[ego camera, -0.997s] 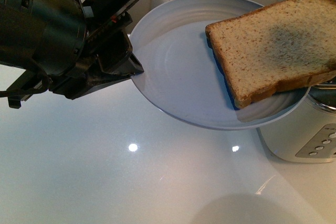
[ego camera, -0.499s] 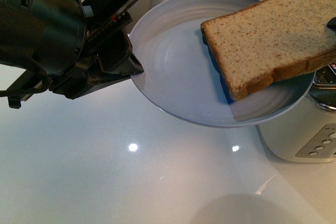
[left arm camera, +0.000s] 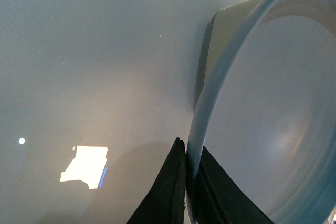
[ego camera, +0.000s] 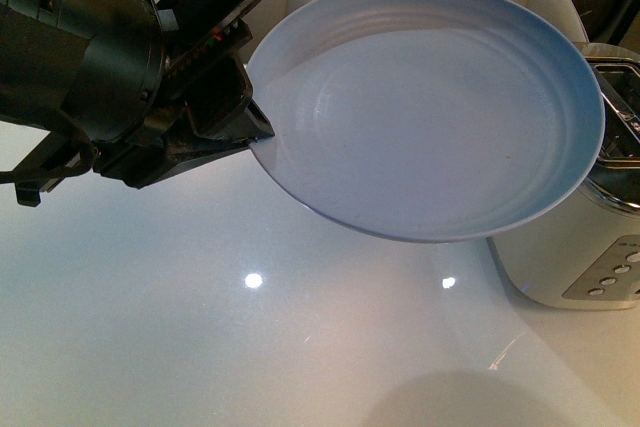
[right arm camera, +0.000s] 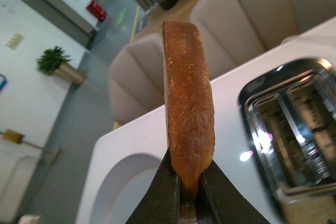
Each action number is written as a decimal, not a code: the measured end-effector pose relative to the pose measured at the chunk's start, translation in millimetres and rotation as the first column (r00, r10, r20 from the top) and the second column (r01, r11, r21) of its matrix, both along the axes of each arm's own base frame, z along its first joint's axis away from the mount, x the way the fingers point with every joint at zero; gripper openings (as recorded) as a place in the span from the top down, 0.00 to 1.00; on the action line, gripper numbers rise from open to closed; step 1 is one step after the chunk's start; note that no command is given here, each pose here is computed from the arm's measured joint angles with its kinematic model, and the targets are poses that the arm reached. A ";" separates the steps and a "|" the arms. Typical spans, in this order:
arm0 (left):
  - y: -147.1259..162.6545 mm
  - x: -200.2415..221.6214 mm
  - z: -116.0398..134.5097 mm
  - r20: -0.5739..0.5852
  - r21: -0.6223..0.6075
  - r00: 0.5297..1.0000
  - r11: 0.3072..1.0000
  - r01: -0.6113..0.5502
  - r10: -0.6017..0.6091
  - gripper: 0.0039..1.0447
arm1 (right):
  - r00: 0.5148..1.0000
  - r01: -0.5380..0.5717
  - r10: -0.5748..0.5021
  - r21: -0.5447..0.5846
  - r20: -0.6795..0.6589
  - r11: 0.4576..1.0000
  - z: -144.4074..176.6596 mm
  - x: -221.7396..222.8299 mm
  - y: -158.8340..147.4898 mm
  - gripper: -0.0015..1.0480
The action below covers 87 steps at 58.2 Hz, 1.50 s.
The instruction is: Left arm holds plate, right arm toasts bread
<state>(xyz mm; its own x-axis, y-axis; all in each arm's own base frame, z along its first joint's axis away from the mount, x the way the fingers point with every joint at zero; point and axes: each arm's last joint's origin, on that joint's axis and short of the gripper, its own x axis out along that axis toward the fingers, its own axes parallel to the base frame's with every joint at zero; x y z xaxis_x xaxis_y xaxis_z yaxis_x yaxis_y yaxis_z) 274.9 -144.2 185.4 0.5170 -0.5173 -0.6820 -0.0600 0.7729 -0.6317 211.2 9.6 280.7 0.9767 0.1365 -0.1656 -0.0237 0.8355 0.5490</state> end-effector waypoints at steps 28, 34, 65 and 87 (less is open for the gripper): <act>0.0 0.0 0.0 0.000 0.000 1.000 1.000 0.000 0.000 0.97 | 0.994 0.054 -0.086 -0.403 -0.063 0.913 -44.5 60.1 -7.7 0.97; 0.0 0.0 0.0 0.000 0.000 1.000 1.000 0.000 0.000 0.97 | 0.993 0.048 -0.090 -0.424 -0.080 0.904 -52.0 69.6 -6.0 0.97; 0.0 0.0 0.0 0.000 0.000 1.000 1.000 0.000 0.000 0.97 | 0.985 0.028 -0.103 -0.470 -0.136 0.882 -78.8 93.3 3.9 0.97; 0.0 0.0 0.0 0.000 0.000 1.000 1.000 0.000 0.000 0.97 | 0.981 0.017 -0.107 -0.476 -0.163 0.879 -95.7 101.2 5.6 0.97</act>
